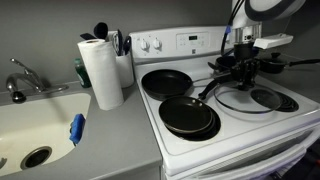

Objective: Cover the pot with the lid

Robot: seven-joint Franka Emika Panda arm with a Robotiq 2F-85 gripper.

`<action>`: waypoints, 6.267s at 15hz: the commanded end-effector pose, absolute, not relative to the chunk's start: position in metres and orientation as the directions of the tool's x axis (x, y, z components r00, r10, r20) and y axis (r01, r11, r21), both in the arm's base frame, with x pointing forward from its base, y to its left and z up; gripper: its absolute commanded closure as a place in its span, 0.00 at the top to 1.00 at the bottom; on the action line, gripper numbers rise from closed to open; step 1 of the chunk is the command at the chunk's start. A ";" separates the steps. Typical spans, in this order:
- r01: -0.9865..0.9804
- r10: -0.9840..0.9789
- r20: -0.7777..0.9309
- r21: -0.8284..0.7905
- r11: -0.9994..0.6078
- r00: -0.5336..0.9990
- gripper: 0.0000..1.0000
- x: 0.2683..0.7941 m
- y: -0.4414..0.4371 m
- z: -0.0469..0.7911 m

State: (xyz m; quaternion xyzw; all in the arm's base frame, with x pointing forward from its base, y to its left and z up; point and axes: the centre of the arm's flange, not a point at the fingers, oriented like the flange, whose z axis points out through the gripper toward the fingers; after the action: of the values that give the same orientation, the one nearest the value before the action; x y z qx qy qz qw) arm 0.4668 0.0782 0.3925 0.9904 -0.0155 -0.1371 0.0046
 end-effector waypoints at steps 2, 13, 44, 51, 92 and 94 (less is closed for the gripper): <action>-0.059 -0.072 -0.295 0.053 -0.997 0.953 0.14 0.471 0.072 0.439; -0.208 -0.221 -0.084 0.138 -0.968 0.972 0.14 0.512 -0.035 0.516; -0.135 -0.135 -0.011 -0.124 -0.983 0.991 0.14 0.634 -0.163 0.482; -0.187 -0.186 -0.017 -0.143 -0.972 0.982 0.14 0.630 -0.165 0.481; -0.311 -0.312 0.012 -0.043 -0.949 0.950 0.14 0.588 -0.163 0.420; -0.312 -0.314 0.021 -0.051 -0.949 0.949 0.14 0.593 -0.163 0.421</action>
State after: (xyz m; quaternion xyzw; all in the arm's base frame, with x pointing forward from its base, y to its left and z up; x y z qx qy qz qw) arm 0.5793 -0.1656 0.4341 0.9875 -0.1549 0.0016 -0.0280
